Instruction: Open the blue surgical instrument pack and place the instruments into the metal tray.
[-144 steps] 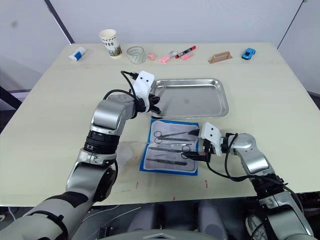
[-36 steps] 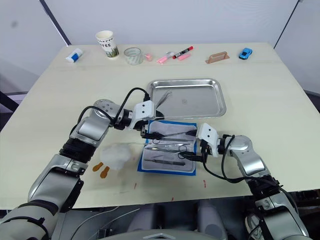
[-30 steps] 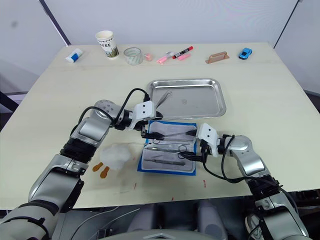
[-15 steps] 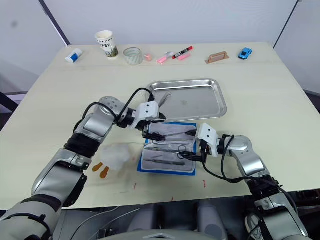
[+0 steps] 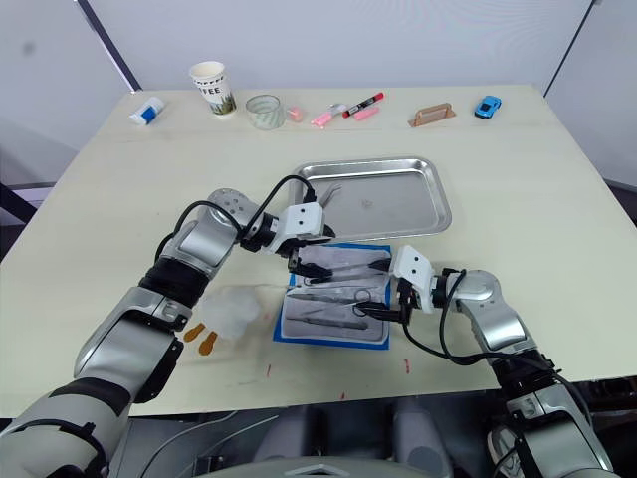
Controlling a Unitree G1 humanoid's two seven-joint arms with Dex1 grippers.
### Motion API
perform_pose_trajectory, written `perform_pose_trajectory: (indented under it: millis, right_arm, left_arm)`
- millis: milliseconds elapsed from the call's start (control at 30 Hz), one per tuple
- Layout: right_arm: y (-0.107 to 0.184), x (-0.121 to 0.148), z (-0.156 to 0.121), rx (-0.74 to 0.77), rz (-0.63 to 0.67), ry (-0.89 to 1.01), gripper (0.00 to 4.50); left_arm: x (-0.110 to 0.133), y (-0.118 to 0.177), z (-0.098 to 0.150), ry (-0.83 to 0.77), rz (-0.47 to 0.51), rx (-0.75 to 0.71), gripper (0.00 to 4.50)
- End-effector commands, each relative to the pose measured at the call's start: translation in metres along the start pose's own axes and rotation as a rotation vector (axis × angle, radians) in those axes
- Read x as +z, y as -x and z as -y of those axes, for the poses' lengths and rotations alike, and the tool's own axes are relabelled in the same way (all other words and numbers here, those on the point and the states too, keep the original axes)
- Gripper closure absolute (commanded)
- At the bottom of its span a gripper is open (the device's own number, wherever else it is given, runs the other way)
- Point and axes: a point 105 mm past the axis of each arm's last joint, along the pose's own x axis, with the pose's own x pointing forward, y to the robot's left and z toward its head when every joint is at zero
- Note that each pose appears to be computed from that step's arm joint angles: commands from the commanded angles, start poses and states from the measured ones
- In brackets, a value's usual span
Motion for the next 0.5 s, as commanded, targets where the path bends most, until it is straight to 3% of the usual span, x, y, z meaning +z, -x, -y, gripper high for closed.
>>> perform_pose_trajectory:
  millis: [33, 500]
  right_arm:
    - [-0.0096, -0.0440, -0.0153, 0.010, -0.158, -0.086, 0.00]
    - [-0.0103, -0.0444, -0.0157, 0.013, -0.159, -0.087, 0.00]
  left_arm:
    - [0.0027, 0.0067, -0.0072, -0.004, 0.003, 0.032, 0.04]
    - [0.0064, 0.0122, -0.0087, -0.013, 0.042, 0.036, 0.04]
